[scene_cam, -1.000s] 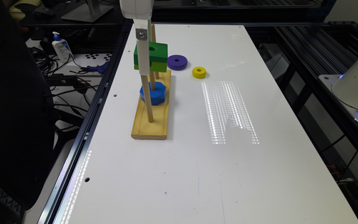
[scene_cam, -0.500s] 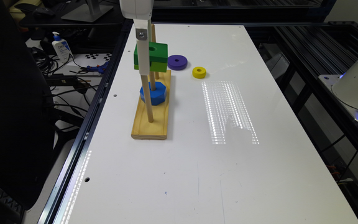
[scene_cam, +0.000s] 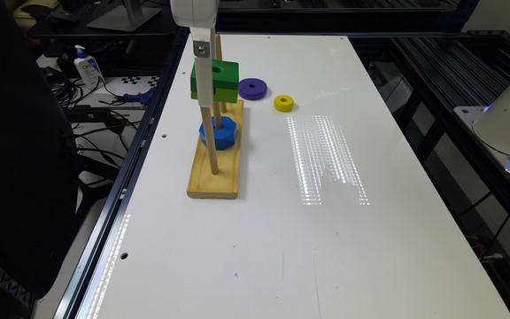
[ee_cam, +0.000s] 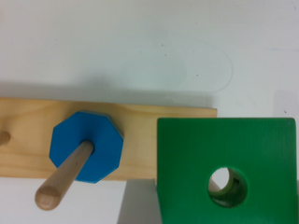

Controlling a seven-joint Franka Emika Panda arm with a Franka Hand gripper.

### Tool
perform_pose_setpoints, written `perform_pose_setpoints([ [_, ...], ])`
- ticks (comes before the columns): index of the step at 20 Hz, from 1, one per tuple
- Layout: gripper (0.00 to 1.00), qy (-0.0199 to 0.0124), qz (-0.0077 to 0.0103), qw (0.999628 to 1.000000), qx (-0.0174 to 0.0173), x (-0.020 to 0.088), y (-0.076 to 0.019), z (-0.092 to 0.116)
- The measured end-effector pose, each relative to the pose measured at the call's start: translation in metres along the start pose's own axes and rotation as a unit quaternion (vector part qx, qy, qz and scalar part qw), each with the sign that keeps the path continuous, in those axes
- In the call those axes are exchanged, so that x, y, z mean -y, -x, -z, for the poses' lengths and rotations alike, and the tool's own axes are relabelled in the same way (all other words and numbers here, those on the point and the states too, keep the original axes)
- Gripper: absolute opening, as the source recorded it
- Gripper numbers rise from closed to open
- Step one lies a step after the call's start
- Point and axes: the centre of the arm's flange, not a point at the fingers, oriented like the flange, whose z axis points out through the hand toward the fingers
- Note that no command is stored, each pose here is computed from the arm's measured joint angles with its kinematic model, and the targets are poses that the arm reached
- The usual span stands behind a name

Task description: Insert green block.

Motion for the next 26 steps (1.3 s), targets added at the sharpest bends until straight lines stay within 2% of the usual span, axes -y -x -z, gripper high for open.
perform_pose_setpoints([
  [20,0.00,-0.0012,-0.0001,0.999999,-0.0005,0.0016,-0.0014,0.0001],
  [26,0.00,-0.0039,0.0009,0.999992,-0.0008,0.0061,-0.0013,0.0002],
])
